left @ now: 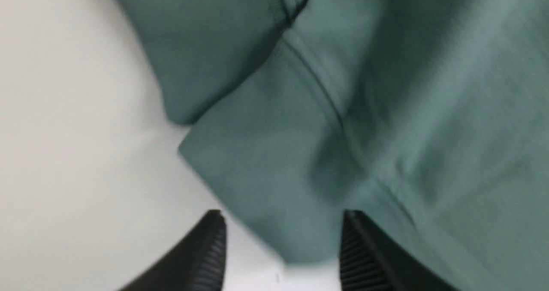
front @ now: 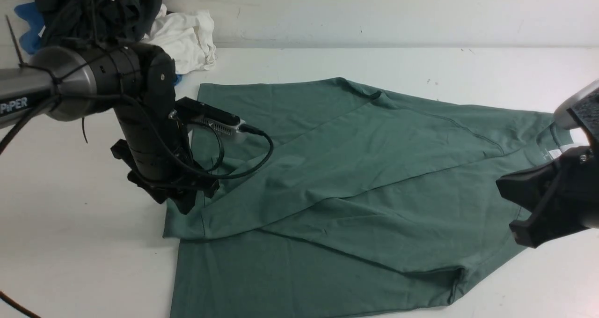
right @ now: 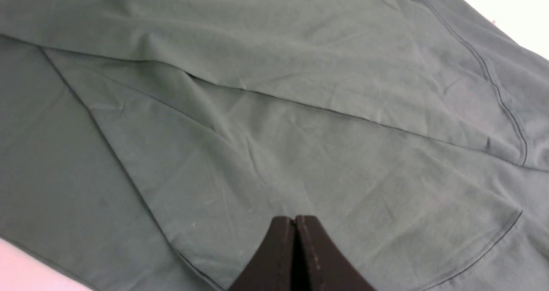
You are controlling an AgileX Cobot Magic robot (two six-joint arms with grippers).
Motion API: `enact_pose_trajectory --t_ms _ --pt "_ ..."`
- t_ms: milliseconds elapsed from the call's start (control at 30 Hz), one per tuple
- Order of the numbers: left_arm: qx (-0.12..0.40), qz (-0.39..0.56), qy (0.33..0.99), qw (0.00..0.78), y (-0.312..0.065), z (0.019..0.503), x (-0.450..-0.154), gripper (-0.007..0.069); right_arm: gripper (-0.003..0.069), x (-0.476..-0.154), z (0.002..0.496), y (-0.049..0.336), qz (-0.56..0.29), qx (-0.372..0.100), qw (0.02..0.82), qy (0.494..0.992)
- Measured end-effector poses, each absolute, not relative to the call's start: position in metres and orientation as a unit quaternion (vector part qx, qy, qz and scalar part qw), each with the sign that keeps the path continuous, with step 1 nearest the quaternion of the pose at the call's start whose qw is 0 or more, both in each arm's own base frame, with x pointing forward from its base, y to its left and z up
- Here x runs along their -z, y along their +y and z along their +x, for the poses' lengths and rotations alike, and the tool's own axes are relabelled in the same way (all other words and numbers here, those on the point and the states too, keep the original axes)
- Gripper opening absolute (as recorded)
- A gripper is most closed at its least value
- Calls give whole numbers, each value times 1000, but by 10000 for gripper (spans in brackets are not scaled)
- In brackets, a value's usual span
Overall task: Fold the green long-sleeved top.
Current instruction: Use the left arm to drag and drop the cuff onto the cuff closest to the left arm, then use both arms simultaneously to clamp the lower edge of the clothing fabric
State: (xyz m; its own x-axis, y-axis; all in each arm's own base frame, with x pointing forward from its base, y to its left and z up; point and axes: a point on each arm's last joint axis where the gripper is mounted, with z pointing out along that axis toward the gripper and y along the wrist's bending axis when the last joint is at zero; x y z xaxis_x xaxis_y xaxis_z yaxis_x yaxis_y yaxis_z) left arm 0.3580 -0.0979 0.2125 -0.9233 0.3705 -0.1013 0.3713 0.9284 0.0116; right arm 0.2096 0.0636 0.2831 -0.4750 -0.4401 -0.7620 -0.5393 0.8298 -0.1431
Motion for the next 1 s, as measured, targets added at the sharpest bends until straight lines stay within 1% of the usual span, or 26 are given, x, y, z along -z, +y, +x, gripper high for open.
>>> enact_pose_trajectory --t_ms 33,67,100,133,167,233,267,367,400,533,567,600,667,767,800,833,867,900,1000 --pt "4 189 981 50 -98 358 -212 381 -10 -283 210 64 -286 -58 425 857" --pt "4 188 981 41 -101 346 -221 414 -10 -283 210 64 -286 -58 425 857" --pt "4 189 981 38 -102 344 -220 419 -10 -283 210 64 -286 -58 425 857" --pt "3 206 978 25 -111 328 -221 428 -10 -283 210 64 -286 -58 425 857" --pt "2 211 977 19 -113 322 -219 432 -10 -283 210 64 -286 -58 425 857" --pt "-2 258 966 -11 -127 295 -205 435 -10 -283 210 64 -286 -59 425 857" --pt "-2 266 964 -12 -130 292 -204 435 -10 -283 210 64 -286 -59 425 857" --pt "-7 362 931 -46 -148 252 -176 437 -10 -283 209 64 -291 -58 423 856" --pt "-8 370 928 -51 -150 248 -174 437 -10 -283 209 64 -292 -58 423 856" --pt "-21 471 881 -39 -161 225 -151 434 -10 -282 208 65 -301 -61 421 854" --pt "-22 477 878 -38 -161 225 -151 433 -10 -282 208 65 -302 -62 420 854" --pt "-30 505 862 -30 -163 223 -149 408 -10 -282 208 66 -309 -62 420 851" --pt "-34 518 854 -26 -164 223 -148 359 -10 -282 207 66 -317 -61 418 849" --pt "-53 525 849 -14 -163 227 -147 206 -10 -281 206 67 -340 -57 409 845" --pt "-68 525 848 -7 -162 229 -147 139 -10 -280 204 67 -351 -56 402 844" --pt "-82 524 848 -1 -161 232 -148 91 -10 -278 203 67 -363 -55 392 844" --pt "-110 522 846 7 -157 235 -148 39 -9 -276 200 66 -379 -51 375 844" --pt "-128 512 849 13 -152 238 -149 20 -7 -274 198 66 -392 -49 361 845" --pt "-161 469 867 41 -137 245 -159 6 13 -268 195 63 -422 -36 323 847"
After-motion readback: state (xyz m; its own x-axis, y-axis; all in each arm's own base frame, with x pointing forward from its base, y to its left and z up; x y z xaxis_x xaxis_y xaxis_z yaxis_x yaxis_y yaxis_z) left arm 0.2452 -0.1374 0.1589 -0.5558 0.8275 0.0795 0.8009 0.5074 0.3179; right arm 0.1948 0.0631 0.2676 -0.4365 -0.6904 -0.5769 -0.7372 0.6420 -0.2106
